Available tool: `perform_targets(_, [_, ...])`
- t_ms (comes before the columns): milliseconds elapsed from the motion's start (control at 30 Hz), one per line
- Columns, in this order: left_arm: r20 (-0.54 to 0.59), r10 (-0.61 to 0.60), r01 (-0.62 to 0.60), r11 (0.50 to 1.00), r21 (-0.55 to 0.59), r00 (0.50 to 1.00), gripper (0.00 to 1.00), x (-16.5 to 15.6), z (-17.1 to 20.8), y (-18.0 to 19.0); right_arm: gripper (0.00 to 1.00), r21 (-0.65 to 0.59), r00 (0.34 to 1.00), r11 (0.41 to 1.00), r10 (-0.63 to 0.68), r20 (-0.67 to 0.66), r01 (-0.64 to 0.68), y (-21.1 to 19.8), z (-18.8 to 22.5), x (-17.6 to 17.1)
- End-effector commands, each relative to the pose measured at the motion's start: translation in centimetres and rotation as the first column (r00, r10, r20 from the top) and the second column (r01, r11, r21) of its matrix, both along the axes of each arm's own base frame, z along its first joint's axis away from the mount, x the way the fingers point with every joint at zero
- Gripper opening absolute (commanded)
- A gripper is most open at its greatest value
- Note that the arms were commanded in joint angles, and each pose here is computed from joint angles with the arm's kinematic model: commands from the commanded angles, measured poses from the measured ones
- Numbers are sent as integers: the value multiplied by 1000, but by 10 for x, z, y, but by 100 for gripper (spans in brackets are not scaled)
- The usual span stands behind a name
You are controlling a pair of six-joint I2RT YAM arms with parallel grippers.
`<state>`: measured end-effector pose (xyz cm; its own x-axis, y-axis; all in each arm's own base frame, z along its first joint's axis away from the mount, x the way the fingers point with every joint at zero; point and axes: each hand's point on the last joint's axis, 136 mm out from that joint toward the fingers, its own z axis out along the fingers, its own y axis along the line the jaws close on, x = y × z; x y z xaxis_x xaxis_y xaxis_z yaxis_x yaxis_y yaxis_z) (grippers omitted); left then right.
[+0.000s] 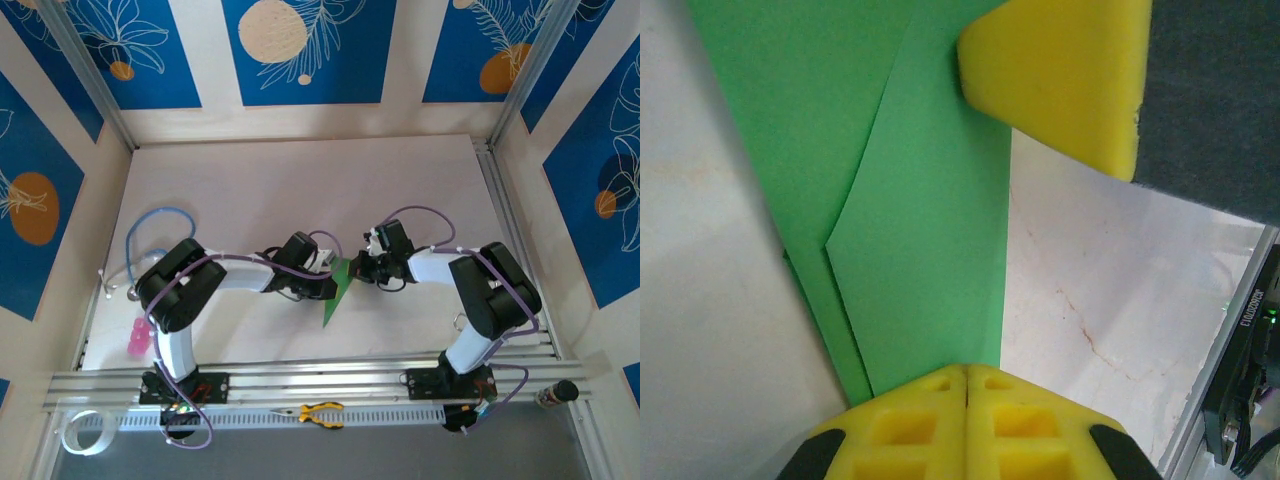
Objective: Fold a paper plane with a square sheet of paper (pick it up from the middle)
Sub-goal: Fold the wing for the fifth time at the center of the table.
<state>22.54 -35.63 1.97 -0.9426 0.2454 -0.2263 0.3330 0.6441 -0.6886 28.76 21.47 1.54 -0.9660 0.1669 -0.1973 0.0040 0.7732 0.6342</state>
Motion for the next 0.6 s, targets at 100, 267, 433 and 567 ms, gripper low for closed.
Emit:
perform_targets(100, [-116,25,-2,982,189,993,0,-30,-39,35,0,-34,999,998,-48,26,49,-13,12,-1])
perform_targets(267, [-112,30,-9,983,185,993,0,-28,-37,33,1,66,993,996,55,104,-62,12,38,-9])
perform_targets(433, [-113,26,-5,984,176,993,0,-27,-34,31,0,48,997,997,62,54,-65,15,21,-15])
perform_targets(567, [-115,20,-1,987,163,993,0,-27,-29,27,0,5,1000,1000,15,12,-15,2,3,-14])
